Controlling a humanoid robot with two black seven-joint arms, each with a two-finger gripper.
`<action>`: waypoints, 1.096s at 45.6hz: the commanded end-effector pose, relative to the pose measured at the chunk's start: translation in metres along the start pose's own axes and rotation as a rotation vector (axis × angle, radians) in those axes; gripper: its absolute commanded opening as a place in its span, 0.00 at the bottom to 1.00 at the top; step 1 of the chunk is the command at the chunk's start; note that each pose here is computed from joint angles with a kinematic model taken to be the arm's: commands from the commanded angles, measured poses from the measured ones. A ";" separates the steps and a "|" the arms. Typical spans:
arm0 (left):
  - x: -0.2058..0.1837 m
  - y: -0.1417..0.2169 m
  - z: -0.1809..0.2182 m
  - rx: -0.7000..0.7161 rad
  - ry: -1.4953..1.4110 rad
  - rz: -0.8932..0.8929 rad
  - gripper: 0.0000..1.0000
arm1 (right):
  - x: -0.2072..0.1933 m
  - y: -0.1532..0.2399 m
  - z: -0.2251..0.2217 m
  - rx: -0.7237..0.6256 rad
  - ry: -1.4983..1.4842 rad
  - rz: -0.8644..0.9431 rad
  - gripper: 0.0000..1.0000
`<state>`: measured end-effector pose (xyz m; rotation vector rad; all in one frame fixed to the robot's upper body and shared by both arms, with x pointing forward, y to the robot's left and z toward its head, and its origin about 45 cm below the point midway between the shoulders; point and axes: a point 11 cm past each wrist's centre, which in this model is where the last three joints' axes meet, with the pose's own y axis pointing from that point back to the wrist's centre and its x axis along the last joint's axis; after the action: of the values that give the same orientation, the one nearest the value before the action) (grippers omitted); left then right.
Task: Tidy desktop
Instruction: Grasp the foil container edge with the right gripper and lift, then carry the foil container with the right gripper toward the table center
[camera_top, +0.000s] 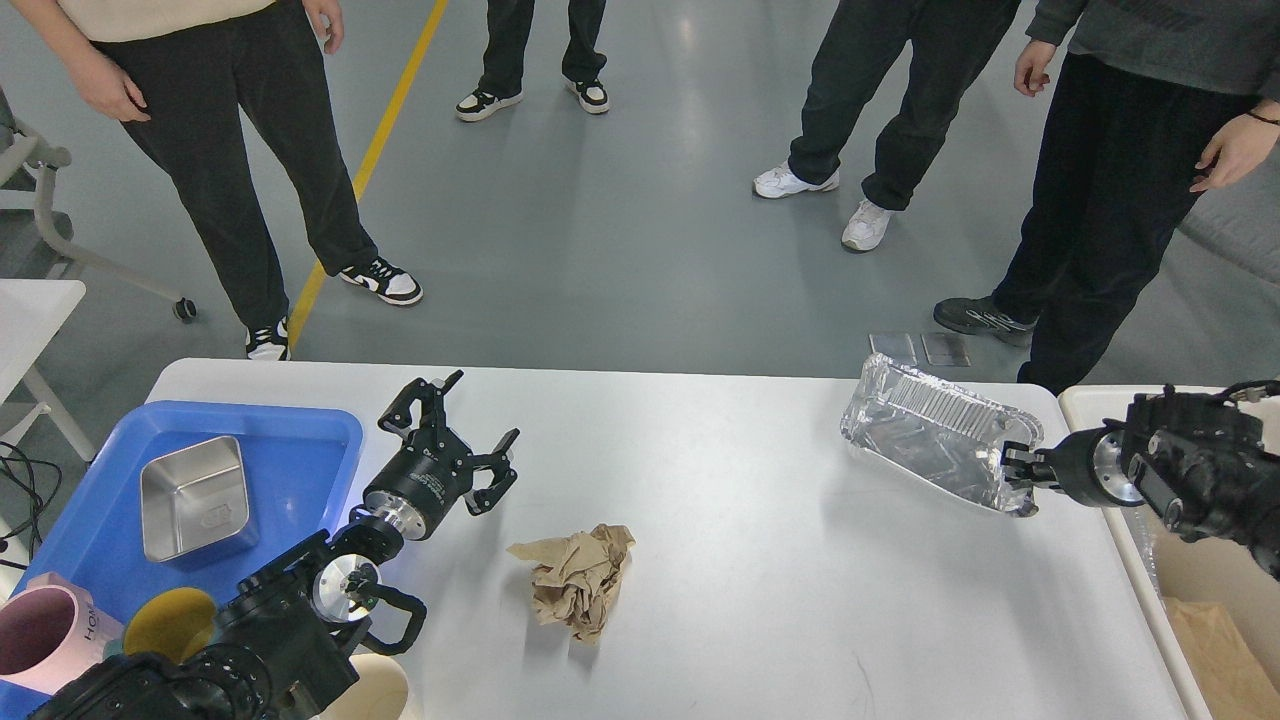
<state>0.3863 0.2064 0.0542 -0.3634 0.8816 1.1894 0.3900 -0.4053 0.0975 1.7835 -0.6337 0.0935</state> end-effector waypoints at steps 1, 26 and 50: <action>0.001 0.000 0.001 -0.001 -0.003 0.005 0.96 | 0.026 0.032 -0.014 0.060 0.015 -0.030 0.00; -0.002 -0.002 0.002 -0.001 -0.005 0.000 0.96 | 0.032 0.170 -0.071 -0.067 0.384 -0.113 0.00; -0.001 -0.003 0.010 -0.012 -0.015 -0.006 0.96 | 0.060 0.209 -0.094 -0.128 0.497 -0.036 0.00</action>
<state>0.3920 0.2109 0.0598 -0.3636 0.8628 1.1911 0.3653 -0.3830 0.3280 1.5690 -0.2519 0.4280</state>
